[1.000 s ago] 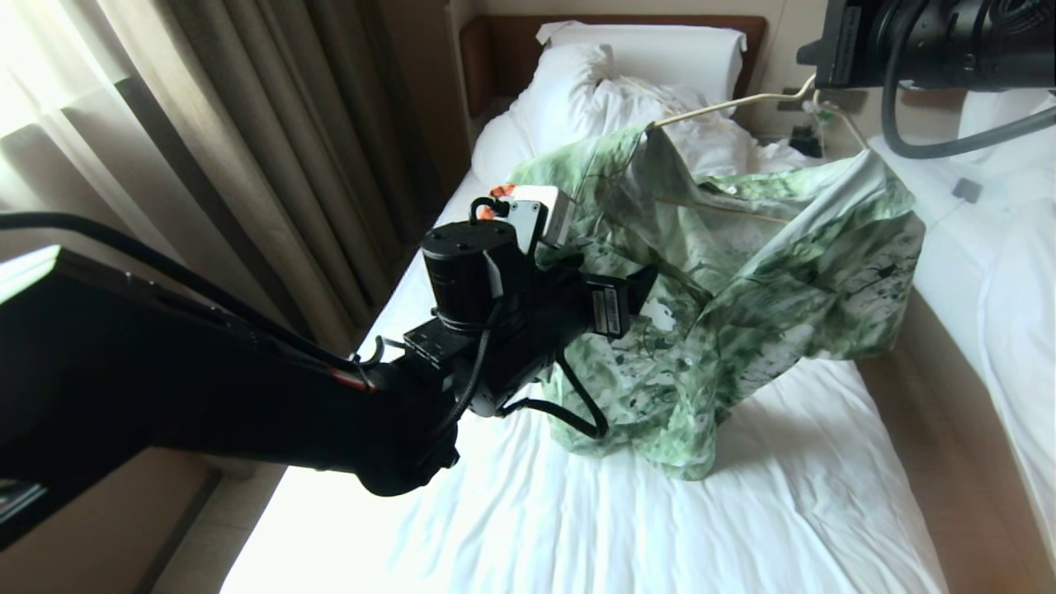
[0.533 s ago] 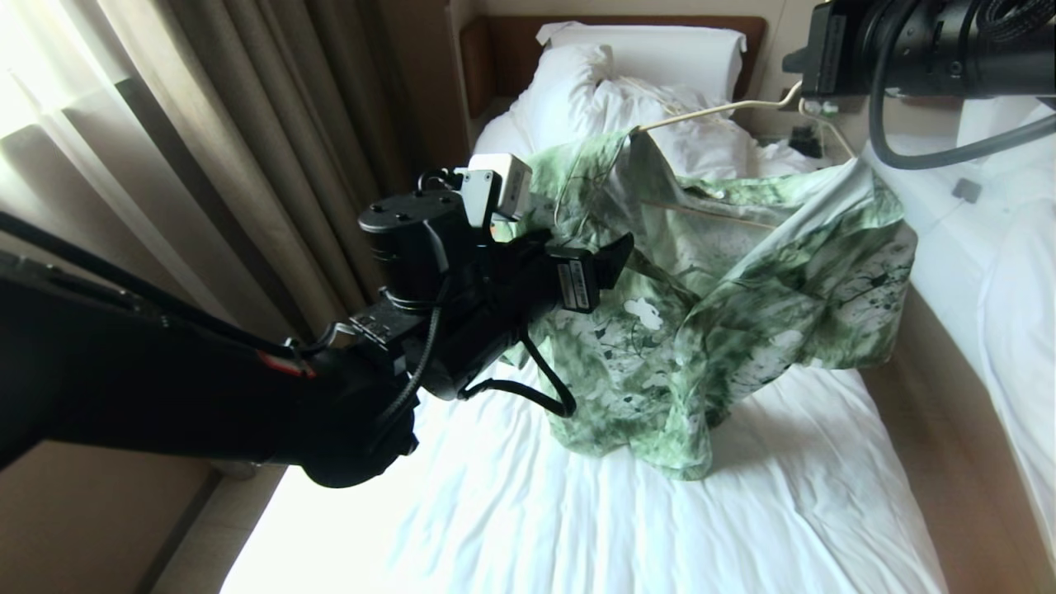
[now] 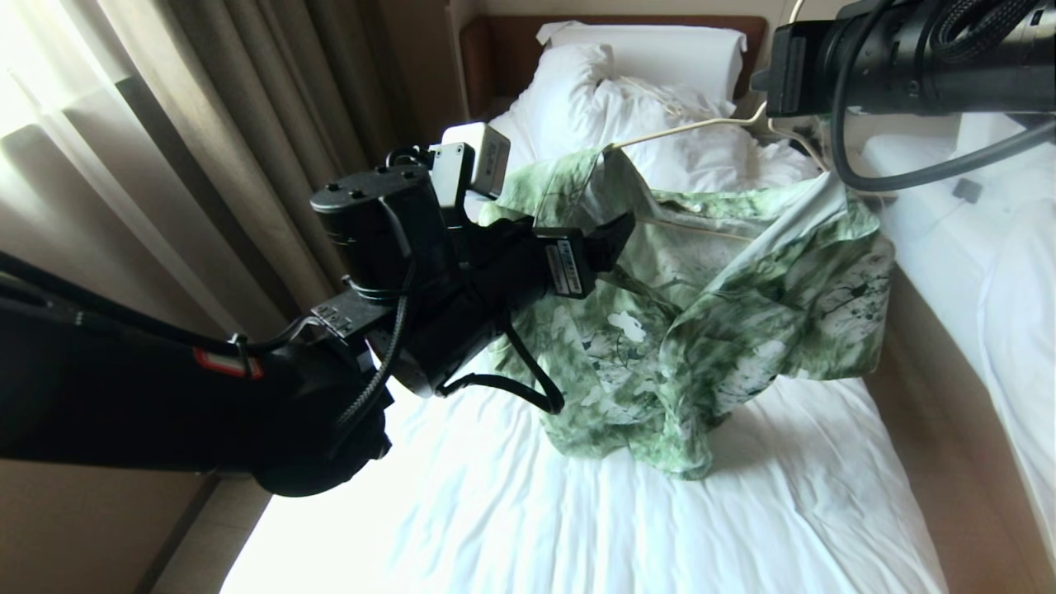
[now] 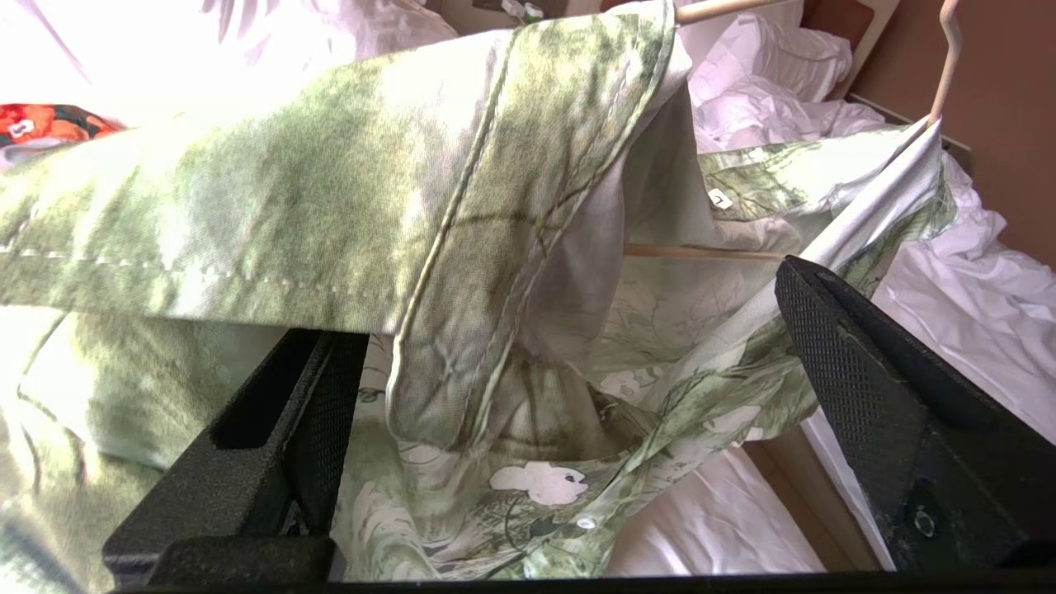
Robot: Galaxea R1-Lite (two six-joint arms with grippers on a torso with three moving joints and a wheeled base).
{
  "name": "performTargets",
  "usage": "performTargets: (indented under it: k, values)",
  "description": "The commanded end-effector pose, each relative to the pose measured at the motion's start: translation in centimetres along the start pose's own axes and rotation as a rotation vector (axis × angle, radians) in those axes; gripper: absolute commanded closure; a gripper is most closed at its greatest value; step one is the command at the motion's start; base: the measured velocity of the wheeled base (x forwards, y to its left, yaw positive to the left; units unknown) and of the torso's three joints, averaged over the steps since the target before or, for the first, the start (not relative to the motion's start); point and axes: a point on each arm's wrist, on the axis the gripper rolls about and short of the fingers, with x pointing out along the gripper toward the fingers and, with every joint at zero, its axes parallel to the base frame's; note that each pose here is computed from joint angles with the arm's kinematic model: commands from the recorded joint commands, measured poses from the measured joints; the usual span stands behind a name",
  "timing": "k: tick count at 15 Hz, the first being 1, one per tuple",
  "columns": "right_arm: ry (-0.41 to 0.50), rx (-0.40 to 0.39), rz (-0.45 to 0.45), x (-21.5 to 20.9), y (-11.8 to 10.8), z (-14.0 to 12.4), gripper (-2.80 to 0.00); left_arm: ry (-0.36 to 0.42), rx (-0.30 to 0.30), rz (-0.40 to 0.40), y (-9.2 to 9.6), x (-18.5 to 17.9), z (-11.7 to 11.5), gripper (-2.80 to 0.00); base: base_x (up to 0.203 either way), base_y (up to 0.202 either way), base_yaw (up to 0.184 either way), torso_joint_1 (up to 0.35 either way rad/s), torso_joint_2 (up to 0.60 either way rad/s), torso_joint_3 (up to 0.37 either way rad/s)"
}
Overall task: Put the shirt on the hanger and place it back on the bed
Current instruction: Take the clothes hanger out of the clothes
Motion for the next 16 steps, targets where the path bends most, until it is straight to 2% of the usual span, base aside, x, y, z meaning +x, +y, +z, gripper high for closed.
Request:
performTargets:
  k: [1, 10, 13, 16]
  values:
    - [0.009, -0.002, 0.003, 0.2, 0.2, -0.2, 0.0, -0.003, -0.001, 0.0, 0.0, -0.2, 0.0, 0.0, 0.0, 0.0, 0.0, 0.0, 0.0, 0.0]
    - [0.028, -0.008, -0.006, 0.3, 0.0, -0.8, 0.0, 0.001, 0.005, 0.008, 0.2, 0.0, -0.2, 0.0, 0.0, 0.0, 0.0, 0.0, 0.0, 0.0]
    - [0.031, -0.007, -0.051, 1.0, -1.3, -1.0, 0.0, -0.014, 0.008, 0.019, 0.6, -0.2, 0.4, 0.0, 0.0, 0.0, 0.0, 0.0, 0.0, 0.0]
    - [0.055, -0.016, -0.113, 2.4, -3.1, -1.7, 0.0, -0.059, 0.011, 0.032, 1.4, -1.0, 2.2, 0.0, 0.0, 0.0, 0.0, 0.0, 0.0, 0.0]
